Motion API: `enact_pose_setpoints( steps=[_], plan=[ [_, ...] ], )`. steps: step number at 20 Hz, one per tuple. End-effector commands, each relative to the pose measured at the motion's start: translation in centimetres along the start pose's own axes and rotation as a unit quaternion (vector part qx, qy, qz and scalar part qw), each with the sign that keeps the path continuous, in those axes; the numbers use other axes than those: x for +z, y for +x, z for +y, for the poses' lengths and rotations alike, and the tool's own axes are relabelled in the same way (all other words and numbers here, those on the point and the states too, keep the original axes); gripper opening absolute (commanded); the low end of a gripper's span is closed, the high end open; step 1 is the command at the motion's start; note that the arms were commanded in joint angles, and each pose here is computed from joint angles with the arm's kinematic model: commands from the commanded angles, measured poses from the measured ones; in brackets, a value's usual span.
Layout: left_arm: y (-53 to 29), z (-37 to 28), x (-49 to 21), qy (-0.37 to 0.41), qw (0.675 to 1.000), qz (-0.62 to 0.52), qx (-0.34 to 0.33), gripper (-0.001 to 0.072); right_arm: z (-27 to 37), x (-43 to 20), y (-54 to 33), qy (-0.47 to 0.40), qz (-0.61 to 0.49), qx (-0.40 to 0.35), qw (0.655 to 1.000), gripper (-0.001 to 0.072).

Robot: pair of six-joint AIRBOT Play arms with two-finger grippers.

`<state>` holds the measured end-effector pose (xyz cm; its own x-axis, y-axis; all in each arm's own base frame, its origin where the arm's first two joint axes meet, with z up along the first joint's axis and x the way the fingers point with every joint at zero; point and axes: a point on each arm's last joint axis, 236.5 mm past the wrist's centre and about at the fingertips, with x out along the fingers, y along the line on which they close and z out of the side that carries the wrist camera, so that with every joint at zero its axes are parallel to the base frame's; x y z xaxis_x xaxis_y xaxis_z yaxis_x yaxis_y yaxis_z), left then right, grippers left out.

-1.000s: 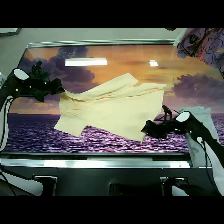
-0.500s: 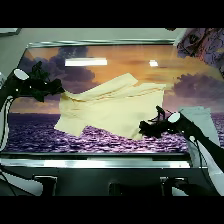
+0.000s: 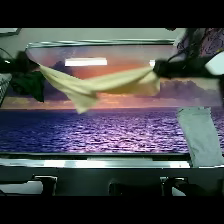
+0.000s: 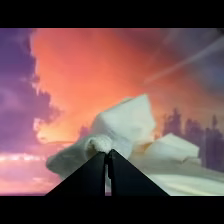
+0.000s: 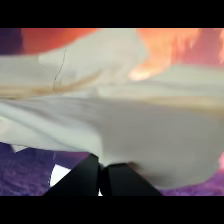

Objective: Fold the clothes and pants, and hang the long-sleeved shirts on hangers.

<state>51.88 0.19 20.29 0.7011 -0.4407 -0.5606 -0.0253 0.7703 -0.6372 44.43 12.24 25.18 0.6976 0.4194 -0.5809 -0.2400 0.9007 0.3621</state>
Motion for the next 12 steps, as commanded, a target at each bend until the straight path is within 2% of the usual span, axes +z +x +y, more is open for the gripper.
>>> enact_pose_setpoints(
  steps=[1, 4, 7, 10, 12],
  plan=[
    [-12.2, -6.5, 3.3, 0.046, 0.994, -0.101, -0.021, 0.0016, 3.3, 8.6, -14.4, -0.076, -0.153, -0.057, 0.984, 0.0029],
    [-20.6, -10.6, 1.1, 0.067, 0.986, -0.152, -0.01, 0.0016, 6.2, 8.7, -24.3, -0.087, -0.239, -0.06, 0.965, 0.0029],
    [-27.7, -13.3, -1.9, 0.091, 0.97, -0.223, 0.044, 0.0016, 8.0, 6.3, -30.0, -0.067, -0.271, -0.046, 0.959, 0.0029],
    [-33.6, -13.7, -3.5, 0.091, 0.941, -0.307, 0.111, 0.0016, 8.5, 5.7, -31.7, -0.048, -0.285, -0.037, 0.957, 0.0029],
    [-34.4, -14.0, -3.5, 0.098, 0.935, -0.321, 0.114, 0.0015, 7.5, 5.6, -29.2, -0.022, -0.255, -0.04, 0.966, 0.0029]
  ],
)
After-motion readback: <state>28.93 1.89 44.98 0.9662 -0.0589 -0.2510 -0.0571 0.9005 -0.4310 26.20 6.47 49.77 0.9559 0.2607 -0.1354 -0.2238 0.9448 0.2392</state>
